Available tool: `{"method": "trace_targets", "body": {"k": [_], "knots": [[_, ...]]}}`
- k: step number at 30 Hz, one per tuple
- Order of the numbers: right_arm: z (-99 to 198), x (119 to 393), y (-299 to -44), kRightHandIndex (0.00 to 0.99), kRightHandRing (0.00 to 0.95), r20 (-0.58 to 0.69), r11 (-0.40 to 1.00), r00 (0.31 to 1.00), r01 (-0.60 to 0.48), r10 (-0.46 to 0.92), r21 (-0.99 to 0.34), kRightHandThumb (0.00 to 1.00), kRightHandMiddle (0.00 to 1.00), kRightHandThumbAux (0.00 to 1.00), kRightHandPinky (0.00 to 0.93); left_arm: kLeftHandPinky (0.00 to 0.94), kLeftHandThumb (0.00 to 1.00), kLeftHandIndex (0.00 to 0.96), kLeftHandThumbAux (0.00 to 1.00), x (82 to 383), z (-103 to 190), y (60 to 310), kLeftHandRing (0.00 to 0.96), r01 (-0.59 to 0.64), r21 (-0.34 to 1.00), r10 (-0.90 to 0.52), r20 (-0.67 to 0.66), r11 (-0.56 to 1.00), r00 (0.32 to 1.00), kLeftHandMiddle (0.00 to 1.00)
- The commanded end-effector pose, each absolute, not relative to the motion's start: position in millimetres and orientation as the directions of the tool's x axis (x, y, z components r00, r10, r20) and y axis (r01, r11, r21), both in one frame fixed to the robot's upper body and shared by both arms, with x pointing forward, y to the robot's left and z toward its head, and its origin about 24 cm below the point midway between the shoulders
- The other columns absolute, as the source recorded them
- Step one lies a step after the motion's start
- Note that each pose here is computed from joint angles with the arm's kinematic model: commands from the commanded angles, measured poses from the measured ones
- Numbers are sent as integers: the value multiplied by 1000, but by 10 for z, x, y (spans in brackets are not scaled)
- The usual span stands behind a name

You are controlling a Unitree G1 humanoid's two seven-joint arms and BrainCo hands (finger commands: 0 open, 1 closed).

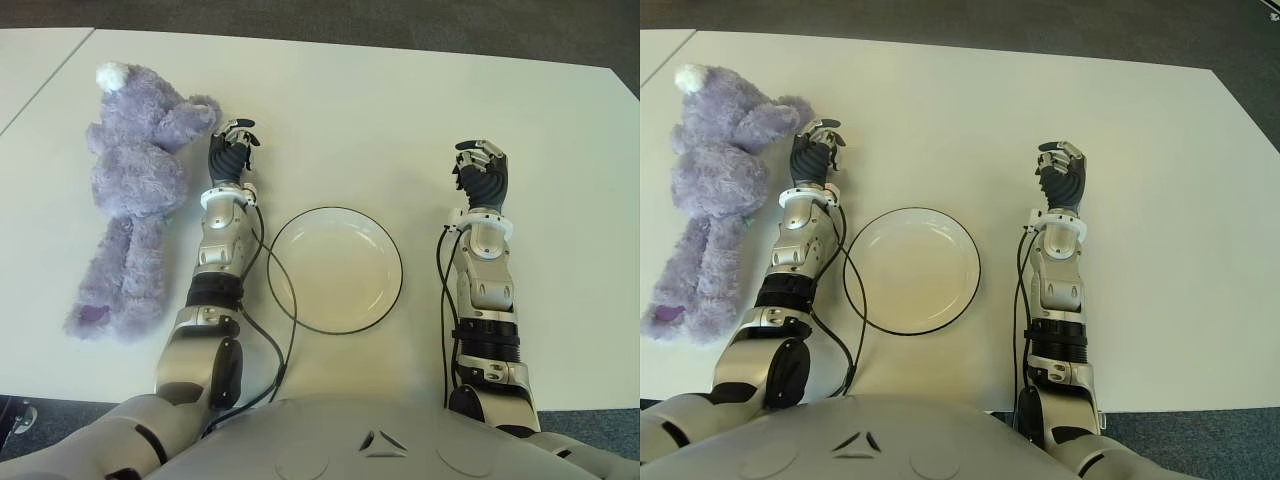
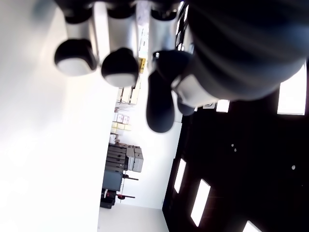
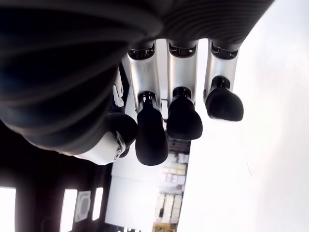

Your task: Put the doll into the plate.

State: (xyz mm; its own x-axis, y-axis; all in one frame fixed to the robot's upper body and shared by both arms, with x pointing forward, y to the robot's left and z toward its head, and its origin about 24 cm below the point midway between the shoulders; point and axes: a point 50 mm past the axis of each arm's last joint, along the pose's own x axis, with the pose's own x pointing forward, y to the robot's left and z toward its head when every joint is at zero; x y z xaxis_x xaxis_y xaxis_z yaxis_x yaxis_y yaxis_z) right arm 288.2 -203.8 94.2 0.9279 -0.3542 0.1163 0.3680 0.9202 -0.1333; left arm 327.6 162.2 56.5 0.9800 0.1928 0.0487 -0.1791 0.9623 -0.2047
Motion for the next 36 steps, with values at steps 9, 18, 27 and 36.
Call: {"method": "trace_targets", "body": {"k": [9,18,27,36], "knots": [[898,2861,-2022,436,773,87,921,930,366,-357,-135,717,742,713,791,873,717,444,701,3191,625,1617,862,-208,-143,225,118,968,967,849],[893,2864,-1996,436,780,95,924,934,356,-345,-143,717,744,713,806,880,715,444,702,3114,723,1669,868,-221,-30,222,247,975,943,852],[898,2873,-1985,436,772,94,923,935,353,-342,-155,717,739,713,788,889,715,445,702,3042,836,1738,882,-254,96,197,398,962,896,858],[898,2887,-1994,436,769,106,925,939,341,-328,-164,717,736,713,790,896,717,445,701,2997,983,1740,894,-273,205,133,517,940,846,869]]}}
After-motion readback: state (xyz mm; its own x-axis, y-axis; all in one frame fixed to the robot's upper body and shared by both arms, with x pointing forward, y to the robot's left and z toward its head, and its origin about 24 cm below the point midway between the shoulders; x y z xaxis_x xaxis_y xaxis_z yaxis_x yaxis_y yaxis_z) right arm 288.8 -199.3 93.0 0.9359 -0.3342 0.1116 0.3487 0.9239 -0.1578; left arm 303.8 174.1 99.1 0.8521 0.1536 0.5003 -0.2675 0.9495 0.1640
